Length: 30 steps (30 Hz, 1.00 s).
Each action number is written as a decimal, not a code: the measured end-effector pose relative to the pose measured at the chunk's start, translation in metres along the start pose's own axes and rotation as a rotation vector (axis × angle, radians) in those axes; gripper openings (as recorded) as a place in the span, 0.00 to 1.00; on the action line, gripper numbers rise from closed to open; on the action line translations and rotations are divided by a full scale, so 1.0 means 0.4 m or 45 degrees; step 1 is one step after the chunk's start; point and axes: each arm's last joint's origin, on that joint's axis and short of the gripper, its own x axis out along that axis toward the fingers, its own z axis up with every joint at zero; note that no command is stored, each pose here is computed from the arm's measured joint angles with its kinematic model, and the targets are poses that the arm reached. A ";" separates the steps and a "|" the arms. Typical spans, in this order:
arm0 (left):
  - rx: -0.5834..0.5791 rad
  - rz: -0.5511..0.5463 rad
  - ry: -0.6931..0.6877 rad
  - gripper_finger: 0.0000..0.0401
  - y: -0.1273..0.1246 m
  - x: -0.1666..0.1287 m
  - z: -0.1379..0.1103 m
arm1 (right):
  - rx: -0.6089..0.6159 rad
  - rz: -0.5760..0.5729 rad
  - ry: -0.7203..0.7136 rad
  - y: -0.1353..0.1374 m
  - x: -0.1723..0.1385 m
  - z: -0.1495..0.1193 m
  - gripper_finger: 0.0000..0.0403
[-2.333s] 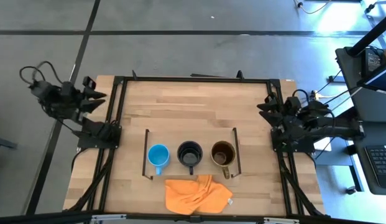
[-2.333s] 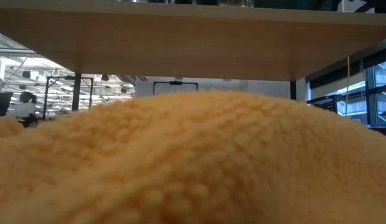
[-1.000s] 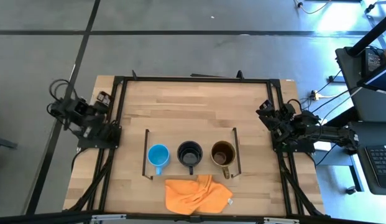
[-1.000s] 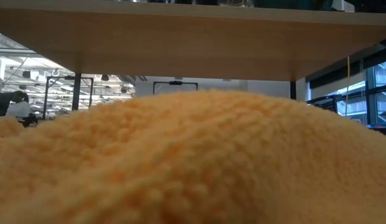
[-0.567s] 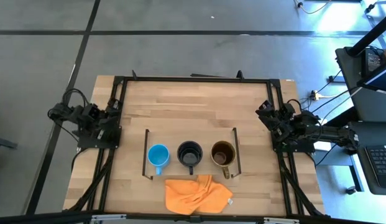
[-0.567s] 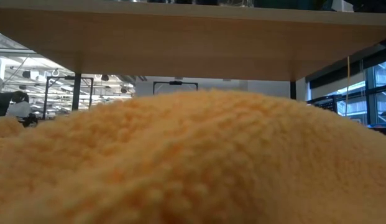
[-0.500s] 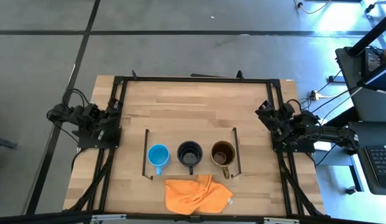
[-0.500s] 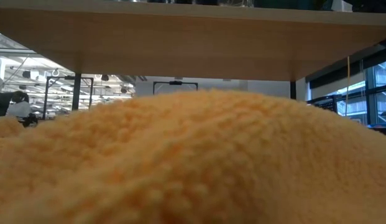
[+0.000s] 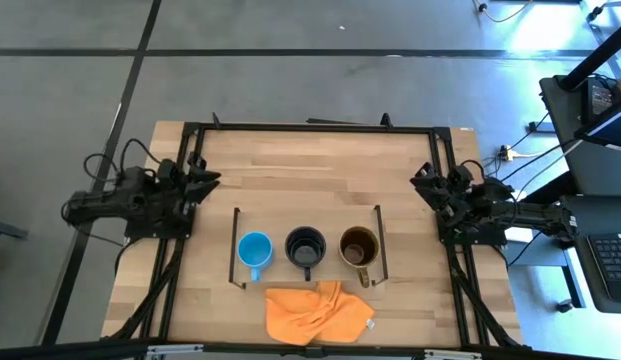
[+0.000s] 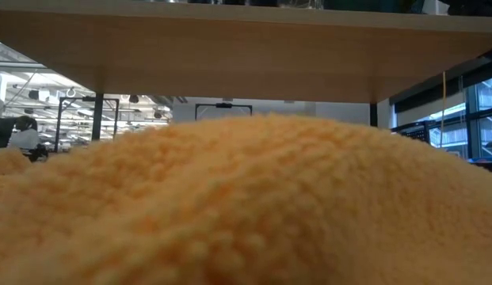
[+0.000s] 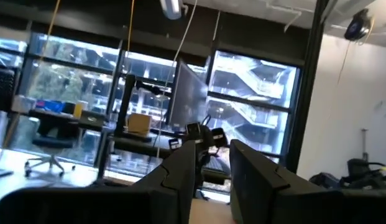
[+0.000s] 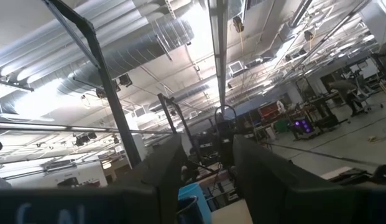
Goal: Stack small to large cups/mugs on shelf
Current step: Return to Home Position
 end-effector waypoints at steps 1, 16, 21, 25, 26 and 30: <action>-0.011 -0.007 0.001 0.23 0.003 0.000 -0.002 | -0.004 0.004 -0.005 0.001 0.000 0.001 0.36; 0.044 0.033 -0.314 0.23 0.032 -0.009 -0.010 | -0.095 0.041 -0.056 0.007 0.000 0.011 0.37; -0.026 0.012 -0.344 0.23 0.044 -0.017 -0.053 | -0.119 0.058 -0.089 0.011 -0.001 0.017 0.37; 0.003 0.015 -0.311 0.23 0.044 -0.014 -0.054 | -0.120 0.057 -0.088 0.010 -0.001 0.017 0.37; 0.001 0.019 -0.296 0.23 0.045 -0.014 -0.058 | -0.127 0.057 -0.088 0.011 -0.001 0.017 0.37; -0.013 0.042 -0.220 0.23 0.050 -0.011 -0.072 | -0.300 0.043 -0.074 0.009 -0.001 0.014 0.37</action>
